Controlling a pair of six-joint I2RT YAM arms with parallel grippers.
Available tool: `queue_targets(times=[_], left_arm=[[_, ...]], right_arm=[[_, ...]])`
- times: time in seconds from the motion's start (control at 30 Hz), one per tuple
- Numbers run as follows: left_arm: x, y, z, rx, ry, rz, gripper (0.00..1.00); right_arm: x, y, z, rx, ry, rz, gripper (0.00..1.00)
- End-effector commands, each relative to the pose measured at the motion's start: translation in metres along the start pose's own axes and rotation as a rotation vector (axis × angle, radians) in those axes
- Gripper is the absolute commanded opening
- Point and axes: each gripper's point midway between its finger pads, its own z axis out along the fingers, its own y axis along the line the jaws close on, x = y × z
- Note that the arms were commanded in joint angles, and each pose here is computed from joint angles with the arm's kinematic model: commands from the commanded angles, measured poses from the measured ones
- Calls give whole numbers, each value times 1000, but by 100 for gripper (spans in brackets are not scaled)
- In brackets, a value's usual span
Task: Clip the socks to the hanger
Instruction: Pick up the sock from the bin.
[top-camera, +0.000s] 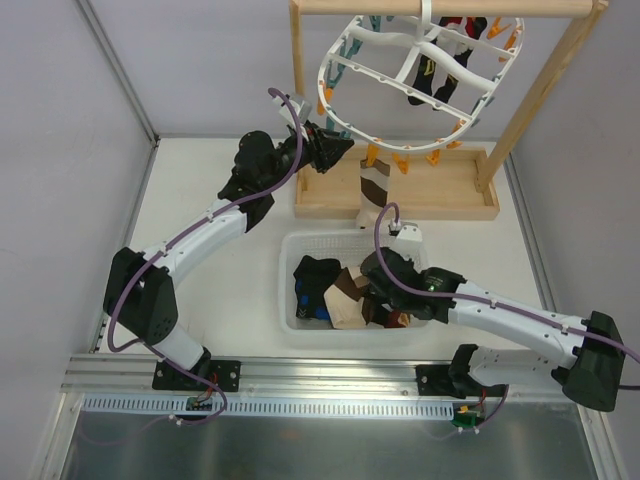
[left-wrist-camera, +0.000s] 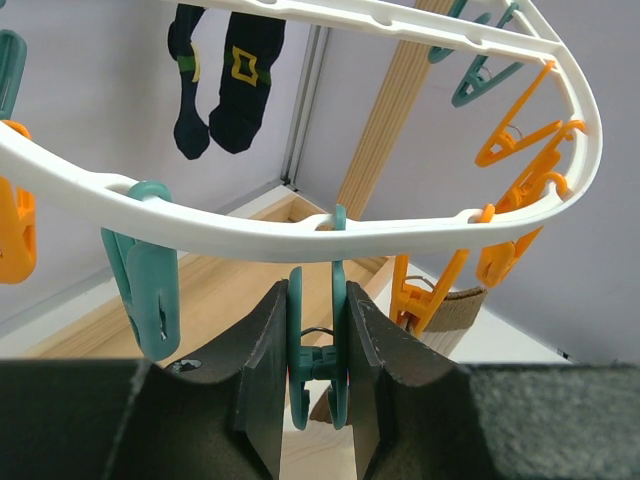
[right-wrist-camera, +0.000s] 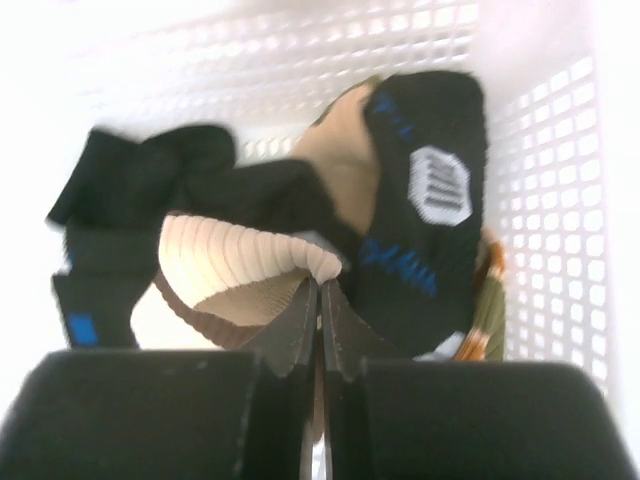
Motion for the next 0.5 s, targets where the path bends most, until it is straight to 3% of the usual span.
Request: queue_targets(times=[0.0, 0.07, 0.13, 0.17, 0.27, 0.37, 0.47], left_arm=[[58, 4, -6, -2, 185, -82, 0], [59, 5, -6, -6, 187, -78, 0], [60, 5, -5, -5, 190, -80, 0], [60, 4, -5, 1, 190, -81, 0], [62, 4, -4, 3, 195, -83, 0], [64, 6, -5, -1, 198, -80, 0], [64, 4, -5, 4, 198, -78, 0]], right_arm=[[-10, -4, 13, -22, -3, 74, 1], [-18, -4, 12, -43, -16, 115, 3], [-21, -4, 9, -47, -10, 130, 16], [-24, -4, 9, -49, -10, 133, 41], [-26, -1, 6, -81, -15, 66, 78], [-31, 0, 4, -126, -42, -82, 86], [-23, -3, 10, -186, -80, -220, 85]])
